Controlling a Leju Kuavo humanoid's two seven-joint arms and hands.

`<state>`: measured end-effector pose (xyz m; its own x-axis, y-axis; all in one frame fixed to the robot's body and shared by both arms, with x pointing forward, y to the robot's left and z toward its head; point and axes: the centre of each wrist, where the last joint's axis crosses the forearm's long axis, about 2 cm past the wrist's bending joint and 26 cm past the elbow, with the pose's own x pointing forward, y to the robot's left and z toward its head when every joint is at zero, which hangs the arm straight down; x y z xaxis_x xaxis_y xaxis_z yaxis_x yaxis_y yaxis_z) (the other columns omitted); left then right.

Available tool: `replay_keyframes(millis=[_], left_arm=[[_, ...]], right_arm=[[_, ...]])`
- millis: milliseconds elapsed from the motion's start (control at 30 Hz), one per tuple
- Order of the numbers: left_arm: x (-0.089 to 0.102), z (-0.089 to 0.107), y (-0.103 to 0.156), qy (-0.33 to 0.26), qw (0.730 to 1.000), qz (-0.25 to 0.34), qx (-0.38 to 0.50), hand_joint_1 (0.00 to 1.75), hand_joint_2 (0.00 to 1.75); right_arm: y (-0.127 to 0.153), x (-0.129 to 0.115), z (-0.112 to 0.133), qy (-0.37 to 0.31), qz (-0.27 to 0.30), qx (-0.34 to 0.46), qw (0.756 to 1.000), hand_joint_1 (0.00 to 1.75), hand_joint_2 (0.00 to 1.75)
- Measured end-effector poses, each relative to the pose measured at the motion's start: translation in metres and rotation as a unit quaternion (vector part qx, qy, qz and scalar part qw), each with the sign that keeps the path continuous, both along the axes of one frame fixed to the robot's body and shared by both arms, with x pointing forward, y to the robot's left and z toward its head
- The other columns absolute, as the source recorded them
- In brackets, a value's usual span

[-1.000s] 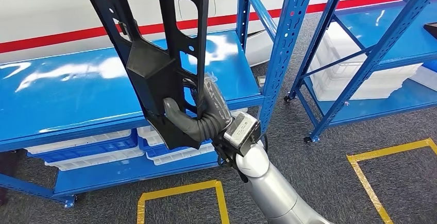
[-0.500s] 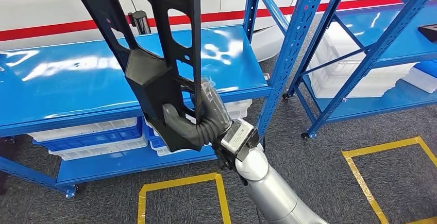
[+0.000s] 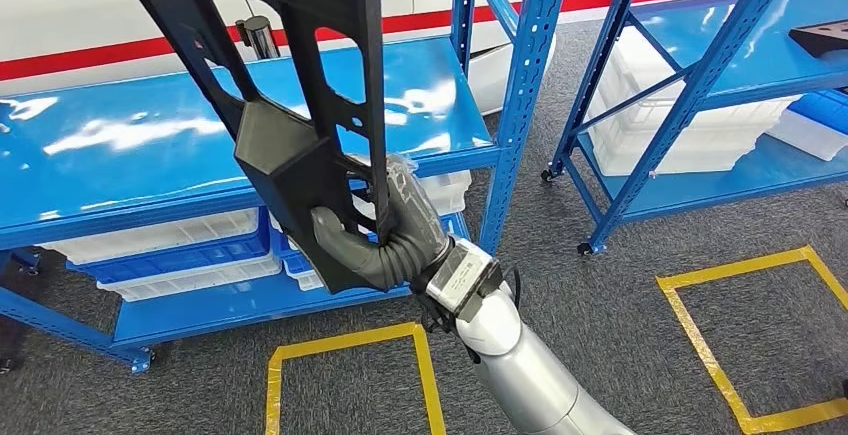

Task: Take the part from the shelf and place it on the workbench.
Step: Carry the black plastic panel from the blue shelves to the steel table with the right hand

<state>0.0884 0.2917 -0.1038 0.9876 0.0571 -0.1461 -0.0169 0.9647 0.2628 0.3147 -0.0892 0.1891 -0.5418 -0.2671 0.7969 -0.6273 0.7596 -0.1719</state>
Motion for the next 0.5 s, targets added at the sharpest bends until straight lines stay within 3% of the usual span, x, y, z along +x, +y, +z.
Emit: replay_keyframes(millis=[500], left_arm=[[0.0045,0.0009,-0.0001,-0.004,1.000,0.004,-0.004,0.00,1.75]], right_arm=[[0.0096,-0.0055,0.0006,-0.013,0.024,-0.009,1.000,1.75,1.75]])
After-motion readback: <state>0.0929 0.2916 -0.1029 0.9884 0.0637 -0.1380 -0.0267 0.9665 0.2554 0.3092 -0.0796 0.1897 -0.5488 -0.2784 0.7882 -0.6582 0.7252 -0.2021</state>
